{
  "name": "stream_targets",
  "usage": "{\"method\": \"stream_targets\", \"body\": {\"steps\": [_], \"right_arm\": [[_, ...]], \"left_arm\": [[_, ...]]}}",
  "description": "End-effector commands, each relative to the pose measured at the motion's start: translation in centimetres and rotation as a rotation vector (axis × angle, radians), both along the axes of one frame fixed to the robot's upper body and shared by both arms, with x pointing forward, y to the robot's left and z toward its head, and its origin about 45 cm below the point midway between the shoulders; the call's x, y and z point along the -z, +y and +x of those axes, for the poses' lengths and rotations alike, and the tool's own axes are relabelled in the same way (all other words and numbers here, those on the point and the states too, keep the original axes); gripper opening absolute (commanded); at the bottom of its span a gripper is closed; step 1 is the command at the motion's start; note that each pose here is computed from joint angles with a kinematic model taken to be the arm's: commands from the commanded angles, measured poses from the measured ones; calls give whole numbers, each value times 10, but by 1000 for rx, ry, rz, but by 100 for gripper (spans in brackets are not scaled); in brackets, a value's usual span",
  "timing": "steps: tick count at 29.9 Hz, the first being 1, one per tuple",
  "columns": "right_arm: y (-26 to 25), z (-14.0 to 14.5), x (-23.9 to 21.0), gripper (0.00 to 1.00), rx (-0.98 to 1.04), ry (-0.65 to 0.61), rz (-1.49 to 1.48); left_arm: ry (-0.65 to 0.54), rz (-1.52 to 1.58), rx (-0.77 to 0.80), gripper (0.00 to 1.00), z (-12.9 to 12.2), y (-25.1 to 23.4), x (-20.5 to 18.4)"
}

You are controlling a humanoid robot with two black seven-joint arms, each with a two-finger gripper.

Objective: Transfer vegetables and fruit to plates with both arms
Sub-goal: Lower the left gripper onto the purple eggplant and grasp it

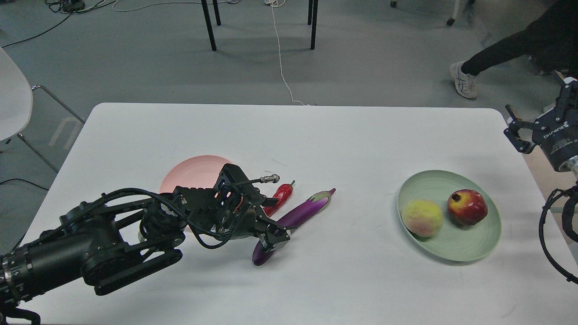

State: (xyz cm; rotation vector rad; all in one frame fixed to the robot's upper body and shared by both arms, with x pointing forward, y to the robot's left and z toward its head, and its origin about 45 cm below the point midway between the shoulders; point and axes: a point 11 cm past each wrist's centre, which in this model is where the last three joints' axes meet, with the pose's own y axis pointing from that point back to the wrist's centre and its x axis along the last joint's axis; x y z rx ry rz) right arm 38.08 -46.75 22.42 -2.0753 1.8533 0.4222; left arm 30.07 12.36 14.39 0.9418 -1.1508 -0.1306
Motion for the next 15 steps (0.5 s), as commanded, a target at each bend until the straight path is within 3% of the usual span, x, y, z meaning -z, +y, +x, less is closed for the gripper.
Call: {"method": "stream_targets", "body": {"steps": [1, 5, 8, 12, 15], "right_arm": [[0, 0, 1, 98, 0, 2, 0], [0, -1, 1, 98, -1, 4, -2], [1, -1, 1, 98, -3, 3, -1], [1, 0, 1, 98, -4, 3, -1], [1, 0, 1, 98, -3, 2, 0]], "left_arm": [[13, -7, 0, 66, -4, -2, 4], [29, -3, 16, 60, -13, -10, 11], [40, 9, 25, 47, -17, -10, 16], [43, 16, 31, 37, -19, -10, 18], [30, 20, 27, 21, -17, -8, 14]]}}
